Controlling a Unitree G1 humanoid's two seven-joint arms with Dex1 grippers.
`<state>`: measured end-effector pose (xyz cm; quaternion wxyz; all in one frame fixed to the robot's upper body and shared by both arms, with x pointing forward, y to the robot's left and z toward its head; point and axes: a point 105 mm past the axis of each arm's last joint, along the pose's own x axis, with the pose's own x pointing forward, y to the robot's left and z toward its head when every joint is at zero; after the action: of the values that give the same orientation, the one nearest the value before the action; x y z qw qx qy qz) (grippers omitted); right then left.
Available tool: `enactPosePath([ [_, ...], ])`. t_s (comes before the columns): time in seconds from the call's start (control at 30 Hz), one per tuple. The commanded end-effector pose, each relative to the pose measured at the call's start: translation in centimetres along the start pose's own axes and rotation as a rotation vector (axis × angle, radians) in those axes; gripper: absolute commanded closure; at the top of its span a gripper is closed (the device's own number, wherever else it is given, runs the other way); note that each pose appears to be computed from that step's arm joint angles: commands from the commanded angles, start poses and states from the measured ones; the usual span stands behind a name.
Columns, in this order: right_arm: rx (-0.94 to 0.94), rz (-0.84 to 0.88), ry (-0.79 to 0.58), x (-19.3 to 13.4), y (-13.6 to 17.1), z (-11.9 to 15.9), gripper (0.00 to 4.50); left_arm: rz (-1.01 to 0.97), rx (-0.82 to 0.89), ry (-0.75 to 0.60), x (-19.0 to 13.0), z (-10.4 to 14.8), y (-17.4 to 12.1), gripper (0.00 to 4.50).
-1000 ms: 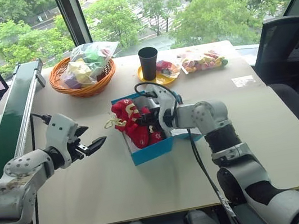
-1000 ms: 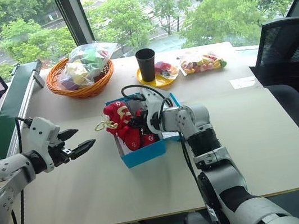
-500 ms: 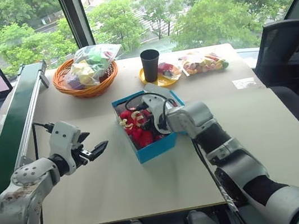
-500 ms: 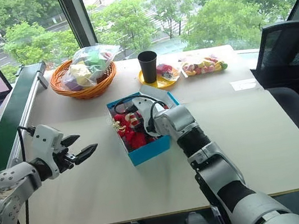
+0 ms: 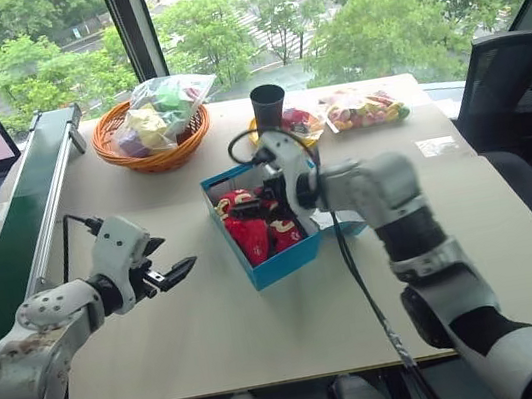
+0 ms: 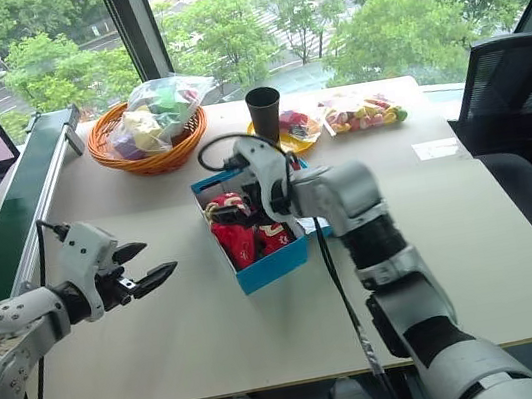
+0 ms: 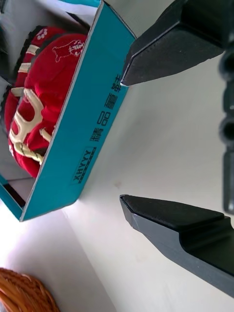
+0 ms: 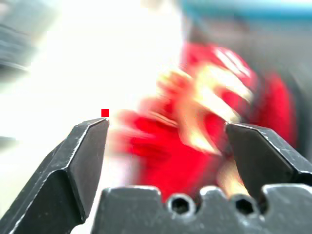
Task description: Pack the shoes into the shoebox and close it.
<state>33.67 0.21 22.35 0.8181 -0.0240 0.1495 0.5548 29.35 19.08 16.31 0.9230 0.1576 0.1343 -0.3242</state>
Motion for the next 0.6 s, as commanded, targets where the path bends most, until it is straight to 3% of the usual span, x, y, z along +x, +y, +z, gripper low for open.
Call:
enactPosePath([
  [0.03, -0.107, -0.022, 0.03, -2.7, 0.0, 0.0, 0.01, -0.074, 0.08, -0.042, 0.5, 1.9, -0.4, 0.69],
  [0.1, -0.1, -0.112, 0.06, -4.6, -1.5, -0.6, 0.01, -0.115, 0.104, -0.052, 1.0, 2.5, -0.5, 0.69],
  [0.2, -0.099, -0.203, 0.089, -7.4, -2.5, -1.8, 0.78, -0.163, 0.137, -0.058, 1.7, 3.2, -0.4, 0.69],
  [0.33, -0.082, -0.375, 0.178, -11.2, -3.9, -5.9, 2.08, -0.237, 0.177, -0.074, 2.9, 4.4, -0.4, 0.69],
  [0.4, -0.107, -0.405, 0.289, -12.4, -3.6, -8.5, 2.75, -0.259, 0.195, -0.072, 3.3, 4.7, -0.4, 0.69],
  [0.5, -0.085, -0.293, 0.389, -12.7, -0.9, -11.6, 3.75, -0.285, 0.219, -0.066, 3.7, 5.0, -0.1, 0.69],
  [0.6, -0.013, -0.401, 0.412, -12.9, -2.8, -14.9, 4.47, -0.304, 0.233, -0.063, 3.9, 5.4, 0.1, 0.69],
])
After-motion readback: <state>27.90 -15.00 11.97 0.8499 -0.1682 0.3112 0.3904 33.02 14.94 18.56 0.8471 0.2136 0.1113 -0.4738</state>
